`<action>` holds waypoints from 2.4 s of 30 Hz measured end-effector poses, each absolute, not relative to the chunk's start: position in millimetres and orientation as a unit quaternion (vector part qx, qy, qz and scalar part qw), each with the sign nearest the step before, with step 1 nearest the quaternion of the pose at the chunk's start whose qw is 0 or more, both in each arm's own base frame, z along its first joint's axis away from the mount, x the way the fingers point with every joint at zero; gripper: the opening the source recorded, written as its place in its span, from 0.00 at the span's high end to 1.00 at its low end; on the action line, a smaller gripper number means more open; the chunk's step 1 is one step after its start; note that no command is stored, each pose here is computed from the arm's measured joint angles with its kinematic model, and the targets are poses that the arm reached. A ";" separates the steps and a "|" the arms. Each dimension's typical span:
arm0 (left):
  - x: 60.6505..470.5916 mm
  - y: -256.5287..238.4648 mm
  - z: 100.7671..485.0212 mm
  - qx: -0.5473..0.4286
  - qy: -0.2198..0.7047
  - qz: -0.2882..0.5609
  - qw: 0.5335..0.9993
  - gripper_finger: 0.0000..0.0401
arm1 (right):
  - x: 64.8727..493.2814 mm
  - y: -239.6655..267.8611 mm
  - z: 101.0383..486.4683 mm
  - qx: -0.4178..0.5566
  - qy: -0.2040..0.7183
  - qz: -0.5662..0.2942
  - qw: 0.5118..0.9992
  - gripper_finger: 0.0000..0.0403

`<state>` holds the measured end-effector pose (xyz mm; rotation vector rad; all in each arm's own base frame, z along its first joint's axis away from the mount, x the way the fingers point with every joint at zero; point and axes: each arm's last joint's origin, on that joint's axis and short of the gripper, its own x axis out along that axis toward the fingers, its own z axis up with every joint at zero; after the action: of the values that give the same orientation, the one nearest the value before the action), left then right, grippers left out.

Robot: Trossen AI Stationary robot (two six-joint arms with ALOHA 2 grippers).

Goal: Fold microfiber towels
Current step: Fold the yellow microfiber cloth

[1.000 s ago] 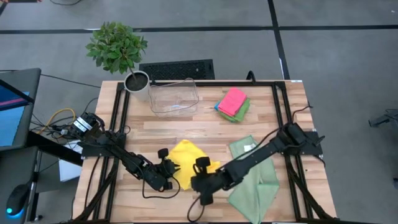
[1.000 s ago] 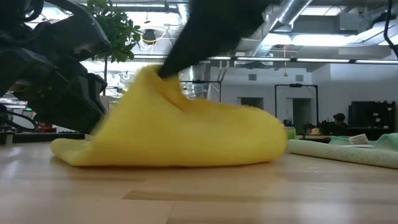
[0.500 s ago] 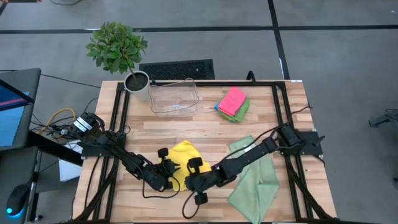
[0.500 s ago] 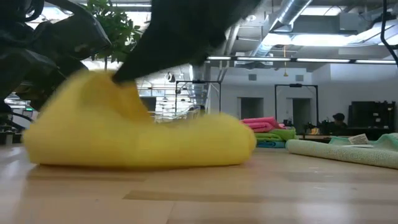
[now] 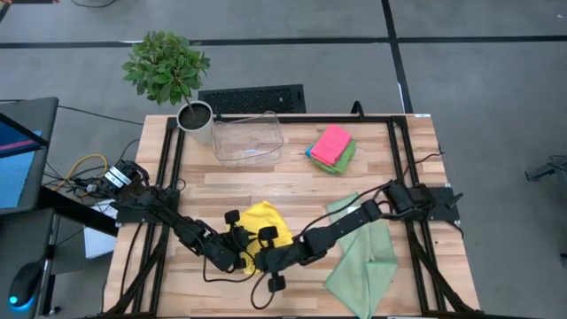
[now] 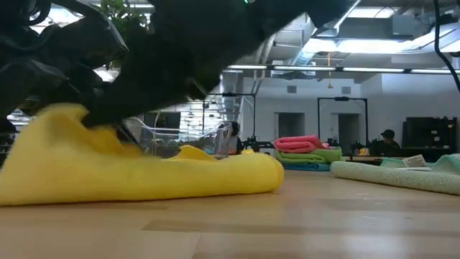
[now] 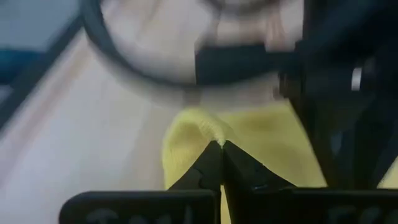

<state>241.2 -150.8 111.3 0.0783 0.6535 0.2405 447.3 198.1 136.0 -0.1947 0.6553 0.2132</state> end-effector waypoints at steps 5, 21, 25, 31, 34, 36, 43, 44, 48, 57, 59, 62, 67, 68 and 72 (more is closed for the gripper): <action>241.4 -150.3 111.4 0.040 0.318 0.122 0.939 0.89 | 449.3 195.3 135.3 -0.096 0.315 0.105 0.938 0.87; 231.7 -143.2 144.7 0.063 0.331 0.126 0.933 0.89 | 456.6 175.1 143.3 -0.076 0.312 0.087 0.943 0.48; 222.2 -138.5 168.4 0.052 0.308 0.141 0.939 0.89 | 448.8 178.5 175.2 -0.080 0.292 0.095 0.948 0.43; 212.6 -140.2 188.9 0.033 0.273 0.139 0.951 0.89 | 437.1 175.1 193.5 -0.091 0.322 0.098 0.937 0.43; 209.7 -145.1 187.2 0.029 0.273 0.134 0.952 0.89 | 429.0 173.7 183.4 -0.110 0.374 0.099 0.915 0.43; 208.7 -149.0 183.6 0.027 0.275 0.132 0.952 0.89 | 424.8 172.9 174.7 -0.115 0.386 0.102 0.910 0.43; 203.0 -177.1 197.0 -0.017 0.194 0.087 0.977 0.89 | 428.4 172.7 177.2 -0.099 0.345 0.146 0.922 0.43; 200.1 -179.9 197.9 -0.012 0.184 0.094 0.978 0.89 | 430.7 176.0 178.6 -0.098 0.326 0.153 0.928 0.43; 187.4 -182.8 192.4 -0.007 0.184 0.127 0.975 0.89 | 434.8 181.7 159.3 -0.082 0.329 0.156 0.928 0.46; 173.1 -181.2 179.7 -0.022 0.210 0.156 0.965 0.89 | 427.8 192.5 149.2 -0.065 0.312 0.132 0.939 0.62; 172.6 -181.5 179.6 -0.023 0.210 0.155 0.965 0.89 | 432.3 182.7 148.9 -0.058 0.301 0.121 0.944 0.67; 172.3 -181.9 178.9 -0.031 0.219 0.149 0.964 0.89 | 437.8 168.1 147.3 -0.056 0.295 0.107 0.948 0.73; 172.2 -182.3 178.5 -0.037 0.225 0.144 0.963 0.89 | 446.0 156.0 152.6 -0.052 0.265 0.106 0.957 0.79; 172.2 -182.3 178.5 -0.039 0.225 0.144 0.963 0.89 | 448.0 153.7 154.5 -0.053 0.254 0.104 0.960 0.80; 172.2 -183.8 179.4 -0.049 0.220 0.141 0.964 0.89 | 451.8 145.5 158.0 -0.057 0.242 0.097 0.964 0.83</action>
<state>172.2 -183.8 179.4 -0.0993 0.4458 0.2859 451.8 145.5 158.0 -0.1145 0.4908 0.1972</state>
